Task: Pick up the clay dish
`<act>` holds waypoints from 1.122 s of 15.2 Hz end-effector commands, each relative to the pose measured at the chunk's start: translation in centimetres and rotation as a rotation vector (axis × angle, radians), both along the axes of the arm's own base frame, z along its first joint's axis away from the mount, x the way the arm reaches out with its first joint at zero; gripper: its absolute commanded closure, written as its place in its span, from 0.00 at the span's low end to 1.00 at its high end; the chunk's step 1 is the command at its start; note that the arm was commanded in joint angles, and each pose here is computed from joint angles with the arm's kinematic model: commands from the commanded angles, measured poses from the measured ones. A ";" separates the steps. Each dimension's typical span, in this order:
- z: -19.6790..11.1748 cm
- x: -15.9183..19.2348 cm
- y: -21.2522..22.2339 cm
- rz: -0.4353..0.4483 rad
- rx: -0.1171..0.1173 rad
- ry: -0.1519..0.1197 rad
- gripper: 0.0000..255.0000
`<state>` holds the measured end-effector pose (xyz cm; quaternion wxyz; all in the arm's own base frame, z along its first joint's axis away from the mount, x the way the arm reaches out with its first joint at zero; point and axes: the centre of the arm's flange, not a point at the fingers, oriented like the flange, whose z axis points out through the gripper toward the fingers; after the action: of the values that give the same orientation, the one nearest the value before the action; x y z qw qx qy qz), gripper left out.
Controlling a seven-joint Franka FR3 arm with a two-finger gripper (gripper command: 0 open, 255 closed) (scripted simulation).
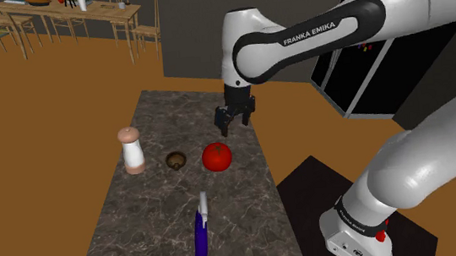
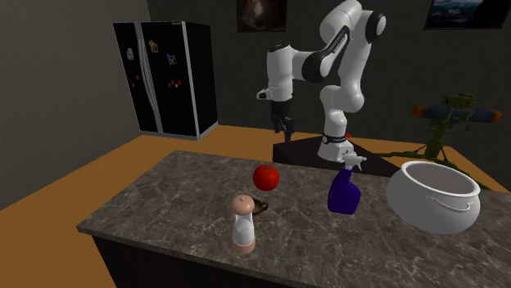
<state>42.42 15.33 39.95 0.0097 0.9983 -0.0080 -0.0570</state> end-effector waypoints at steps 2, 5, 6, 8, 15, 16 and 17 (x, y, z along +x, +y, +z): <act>-2.7 2.3 2.1 -0.027 0.004 0.002 0.00; -5.3 4.6 4.0 -0.053 0.006 0.004 0.00; -6.1 5.4 4.6 -0.062 0.006 0.005 0.00; -7.8 7.0 5.8 -0.079 0.008 0.007 0.00; -13.9 12.7 9.8 -0.139 0.013 0.012 0.00; -14.7 13.5 10.4 -0.148 0.013 0.013 0.00; -15.6 14.3 10.9 -0.157 0.014 0.014 0.00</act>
<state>55.79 25.61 25.20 -0.0011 0.9946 -0.0806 -0.0647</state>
